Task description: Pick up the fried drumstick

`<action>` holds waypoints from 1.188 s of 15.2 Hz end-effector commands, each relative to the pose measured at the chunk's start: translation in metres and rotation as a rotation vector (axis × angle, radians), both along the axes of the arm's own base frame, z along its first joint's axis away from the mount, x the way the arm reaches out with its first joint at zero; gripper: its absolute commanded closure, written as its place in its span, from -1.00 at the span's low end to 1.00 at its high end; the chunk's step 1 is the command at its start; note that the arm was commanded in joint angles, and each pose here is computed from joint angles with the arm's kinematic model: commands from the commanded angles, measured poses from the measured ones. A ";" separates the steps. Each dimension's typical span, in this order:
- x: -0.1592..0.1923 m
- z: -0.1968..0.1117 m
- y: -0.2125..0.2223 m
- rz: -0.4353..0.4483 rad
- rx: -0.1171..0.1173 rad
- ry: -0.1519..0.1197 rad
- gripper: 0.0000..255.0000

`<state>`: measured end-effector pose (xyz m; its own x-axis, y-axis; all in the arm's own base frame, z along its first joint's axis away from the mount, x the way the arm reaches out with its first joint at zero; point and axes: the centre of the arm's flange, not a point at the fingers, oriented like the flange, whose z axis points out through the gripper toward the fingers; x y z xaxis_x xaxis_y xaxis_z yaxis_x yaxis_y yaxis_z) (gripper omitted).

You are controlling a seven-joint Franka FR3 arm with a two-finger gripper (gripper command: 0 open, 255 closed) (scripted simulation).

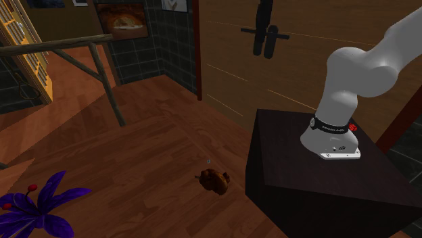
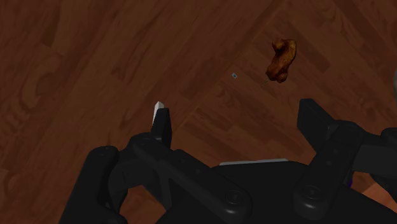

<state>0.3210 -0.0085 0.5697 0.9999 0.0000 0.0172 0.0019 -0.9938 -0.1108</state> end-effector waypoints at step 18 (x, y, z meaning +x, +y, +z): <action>0.075 -0.177 0.133 -0.151 -0.066 0.119 -1.00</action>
<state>0.3942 0.1179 0.4040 0.9856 -0.1425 -0.0908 -0.1467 -0.9883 -0.0408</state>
